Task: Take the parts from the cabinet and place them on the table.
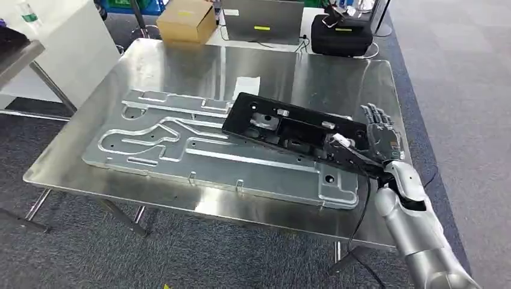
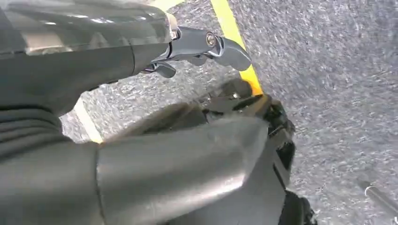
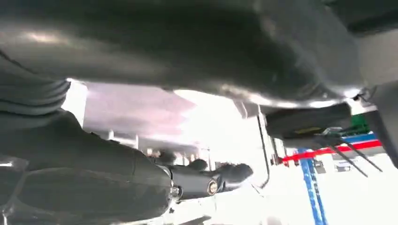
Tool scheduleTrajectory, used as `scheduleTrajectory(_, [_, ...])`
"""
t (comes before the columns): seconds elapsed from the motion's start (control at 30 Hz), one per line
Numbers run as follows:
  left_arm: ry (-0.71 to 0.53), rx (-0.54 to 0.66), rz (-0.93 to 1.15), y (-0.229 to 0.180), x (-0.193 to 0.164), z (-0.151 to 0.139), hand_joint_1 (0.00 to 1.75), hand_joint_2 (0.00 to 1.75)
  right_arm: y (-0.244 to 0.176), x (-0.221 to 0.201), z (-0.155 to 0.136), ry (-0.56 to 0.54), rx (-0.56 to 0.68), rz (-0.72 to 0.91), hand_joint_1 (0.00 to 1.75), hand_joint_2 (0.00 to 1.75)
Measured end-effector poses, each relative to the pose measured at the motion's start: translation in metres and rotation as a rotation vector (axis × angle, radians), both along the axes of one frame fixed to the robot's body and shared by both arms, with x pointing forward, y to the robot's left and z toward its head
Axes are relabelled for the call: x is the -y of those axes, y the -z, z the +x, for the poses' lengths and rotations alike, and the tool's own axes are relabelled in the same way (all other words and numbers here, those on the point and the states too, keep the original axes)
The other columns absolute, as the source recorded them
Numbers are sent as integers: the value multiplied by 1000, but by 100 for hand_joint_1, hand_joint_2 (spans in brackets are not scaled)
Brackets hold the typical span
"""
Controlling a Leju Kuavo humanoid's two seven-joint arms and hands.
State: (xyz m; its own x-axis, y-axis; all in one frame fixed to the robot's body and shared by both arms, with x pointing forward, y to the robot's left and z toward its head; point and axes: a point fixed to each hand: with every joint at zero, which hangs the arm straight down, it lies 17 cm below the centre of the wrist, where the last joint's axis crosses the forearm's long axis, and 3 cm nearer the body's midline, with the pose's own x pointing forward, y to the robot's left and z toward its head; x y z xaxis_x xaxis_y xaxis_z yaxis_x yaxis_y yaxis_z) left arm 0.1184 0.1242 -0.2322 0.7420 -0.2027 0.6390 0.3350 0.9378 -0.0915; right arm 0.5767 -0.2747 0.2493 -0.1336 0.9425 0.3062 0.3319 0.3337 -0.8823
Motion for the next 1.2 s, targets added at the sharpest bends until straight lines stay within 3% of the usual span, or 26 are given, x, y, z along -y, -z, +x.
scheduleTrajectory(0.67, [-83, -12, -4, 1, -9, 4, 0, 0, 25, 8, -33, -7, 16, 21, 0, 0])
scheduleTrajectory(0.9, [-125, -8, 1, 1, -14, 6, 0, 0, 40, 2, -69, -51, 40, 65, 0, 0])
scheduleTrajectory(1.2, [-183, -26, 11, 4, -18, 0, 0, 0, 83, -69, -182, -186, 56, 227, 0, 0])
